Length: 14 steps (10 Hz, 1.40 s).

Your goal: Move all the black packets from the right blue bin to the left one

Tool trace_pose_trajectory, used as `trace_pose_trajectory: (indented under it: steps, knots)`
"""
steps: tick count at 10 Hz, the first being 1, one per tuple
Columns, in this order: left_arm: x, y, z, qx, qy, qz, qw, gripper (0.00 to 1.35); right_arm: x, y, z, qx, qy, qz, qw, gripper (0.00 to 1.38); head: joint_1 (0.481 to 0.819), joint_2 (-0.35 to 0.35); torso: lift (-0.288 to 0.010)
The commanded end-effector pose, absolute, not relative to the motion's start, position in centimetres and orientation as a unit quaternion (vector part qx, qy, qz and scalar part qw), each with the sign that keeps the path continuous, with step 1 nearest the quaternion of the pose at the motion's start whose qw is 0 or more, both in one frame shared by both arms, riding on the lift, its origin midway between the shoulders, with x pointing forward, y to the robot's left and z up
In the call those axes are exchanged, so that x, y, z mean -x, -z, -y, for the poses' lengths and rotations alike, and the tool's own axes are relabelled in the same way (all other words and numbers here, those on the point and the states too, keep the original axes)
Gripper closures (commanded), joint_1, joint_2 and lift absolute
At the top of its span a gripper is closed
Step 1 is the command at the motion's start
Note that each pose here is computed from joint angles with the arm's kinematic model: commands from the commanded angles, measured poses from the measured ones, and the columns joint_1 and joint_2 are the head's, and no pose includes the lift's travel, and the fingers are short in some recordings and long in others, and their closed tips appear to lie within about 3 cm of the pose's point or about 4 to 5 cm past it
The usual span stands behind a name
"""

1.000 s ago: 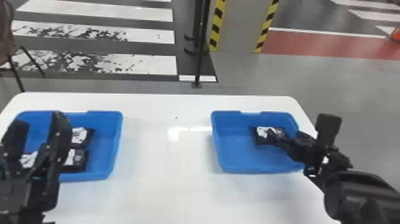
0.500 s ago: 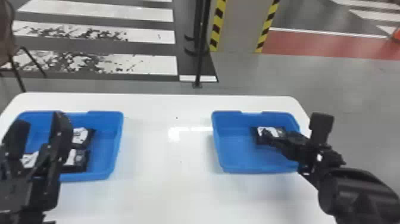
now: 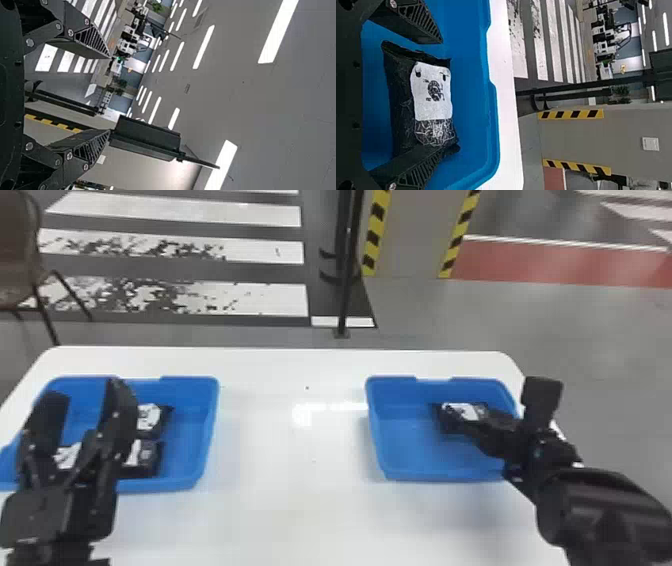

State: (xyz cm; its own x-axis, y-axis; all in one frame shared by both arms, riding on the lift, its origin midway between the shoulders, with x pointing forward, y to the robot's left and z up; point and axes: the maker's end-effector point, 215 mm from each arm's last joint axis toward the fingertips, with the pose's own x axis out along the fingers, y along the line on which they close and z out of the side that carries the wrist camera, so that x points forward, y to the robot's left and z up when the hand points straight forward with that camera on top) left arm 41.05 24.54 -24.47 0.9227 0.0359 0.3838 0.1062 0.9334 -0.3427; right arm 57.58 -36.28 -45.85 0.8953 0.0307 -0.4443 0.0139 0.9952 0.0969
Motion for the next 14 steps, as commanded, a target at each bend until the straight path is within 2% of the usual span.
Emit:
trace_pose_trajectory:
  steps: [1,8,9,10,11,12,13,14]
  knots:
    - [-41.0,24.6,-24.7,0.181,0.016,0.194,0.964,0.4,-57.2,45.8,36.7,-0.037,0.006,-0.237,0.971,0.07,0.695,-0.131,-0.14]
    - [-40.9,24.5,-24.8,0.181,0.015,0.196,0.964,0.4,-58.4,47.9,37.0,-0.049,0.015,-0.265,0.963,0.09,0.695,-0.137,-0.14]
    - [-41.0,24.4,-24.9,0.18,0.015,0.197,0.964,0.4,-58.5,48.0,36.6,-0.044,0.011,-0.272,0.961,0.36,0.695,-0.135,-0.14]
    - [-41.0,24.4,-25.1,0.179,0.014,0.199,0.963,0.4,-58.5,48.3,36.3,-0.039,0.009,-0.282,0.959,0.87,0.695,-0.133,-0.14]
    - [-41.0,24.4,-25.0,0.178,0.014,0.198,0.964,0.4,-58.4,48.5,36.3,-0.04,0.009,-0.287,0.957,0.95,0.695,-0.128,-0.14]
    - [-40.9,24.5,-25.1,0.178,0.013,0.197,0.964,0.41,-58.4,48.5,36.3,-0.04,0.009,-0.287,0.957,1.11,0.695,-0.126,-0.14]
    - [-40.9,24.5,-25.1,0.179,0.012,0.197,0.964,0.41,-58.2,48.6,36.1,-0.045,0.007,-0.286,0.957,1.17,0.695,-0.125,-0.14]
    - [-40.9,24.5,-25.1,0.178,0.013,0.197,0.964,0.41,-58.2,47.9,35.8,-0.047,0.004,-0.272,0.961,1.17,0.695,-0.124,-0.14]
